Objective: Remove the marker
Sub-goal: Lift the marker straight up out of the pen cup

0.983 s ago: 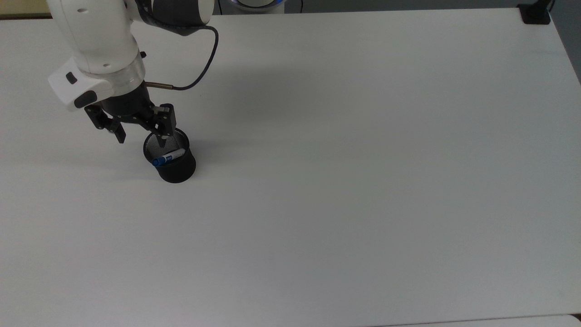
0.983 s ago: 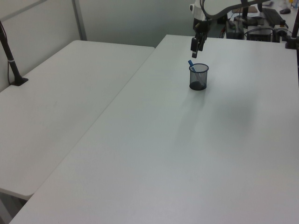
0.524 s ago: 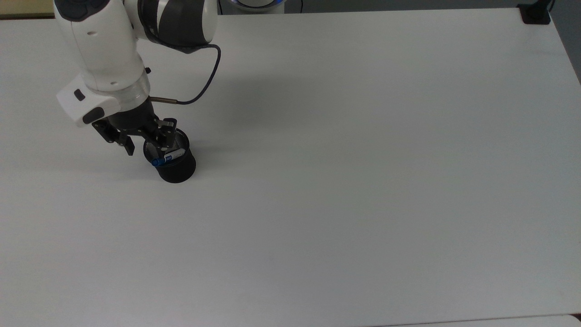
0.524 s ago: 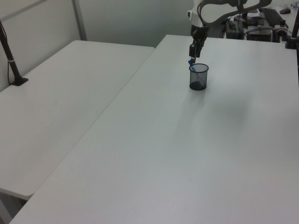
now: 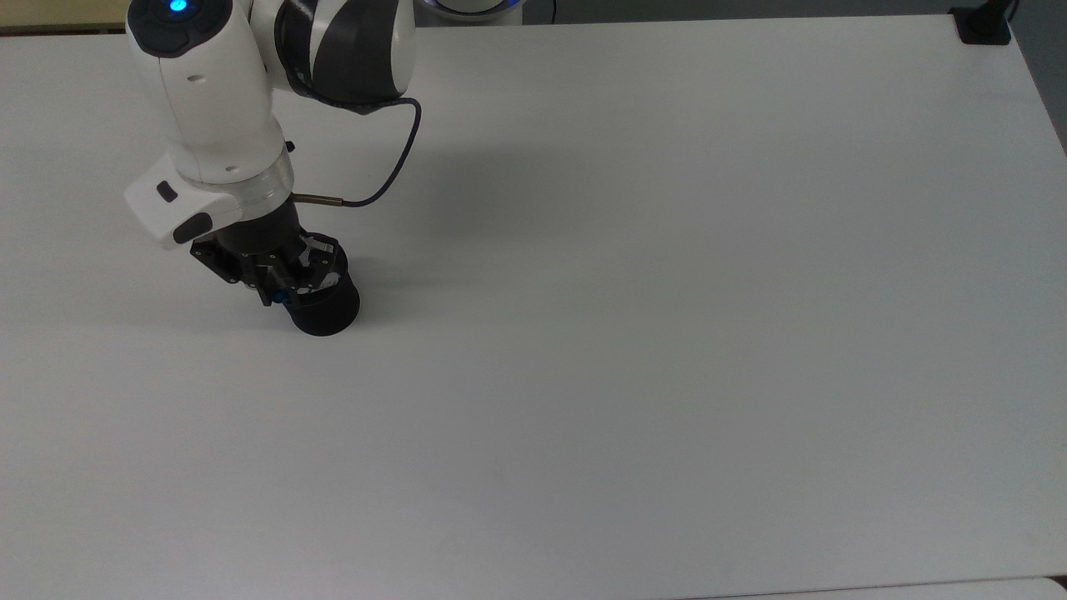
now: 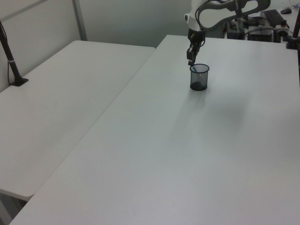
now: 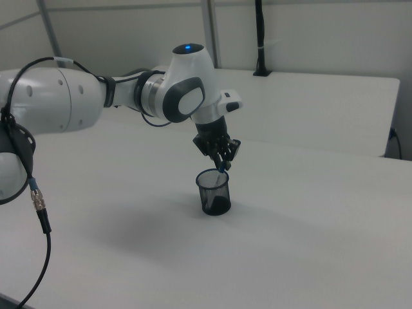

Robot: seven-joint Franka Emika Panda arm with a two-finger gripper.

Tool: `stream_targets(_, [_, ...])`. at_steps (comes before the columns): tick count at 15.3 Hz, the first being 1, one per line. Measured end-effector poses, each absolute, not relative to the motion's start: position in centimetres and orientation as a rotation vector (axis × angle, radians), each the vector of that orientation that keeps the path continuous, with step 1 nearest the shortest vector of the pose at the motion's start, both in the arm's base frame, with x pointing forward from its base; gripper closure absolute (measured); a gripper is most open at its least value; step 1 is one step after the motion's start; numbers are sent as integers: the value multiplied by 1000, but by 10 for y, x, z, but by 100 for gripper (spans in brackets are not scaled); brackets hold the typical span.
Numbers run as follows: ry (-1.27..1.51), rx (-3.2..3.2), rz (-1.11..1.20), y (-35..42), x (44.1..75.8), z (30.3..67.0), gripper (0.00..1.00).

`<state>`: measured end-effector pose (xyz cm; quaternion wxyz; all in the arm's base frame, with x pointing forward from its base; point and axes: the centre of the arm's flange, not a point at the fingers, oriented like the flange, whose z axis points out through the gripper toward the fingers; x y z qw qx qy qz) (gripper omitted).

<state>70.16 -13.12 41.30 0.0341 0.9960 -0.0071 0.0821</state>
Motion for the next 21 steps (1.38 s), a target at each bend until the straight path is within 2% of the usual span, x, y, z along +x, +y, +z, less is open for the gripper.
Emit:
stream_targets(1, [-21,3062,258,-131,702,414,70])
stream_targets(2, [-21,3061,261,-131,702,414,74])
stream_targets(3, [-22,3062,267,-131,703,416,83])
stream_targets(8, [-37,3071,320,-130,705,432,83])
stream_targets(14, [-81,3089,587,-124,690,536,83])
stream_targets(16, [-77,3098,635,-117,683,558,83])
stream_targets(18, [-38,3133,569,-99,679,561,83])
stream_targets(21, [36,3232,370,-47,674,543,83])
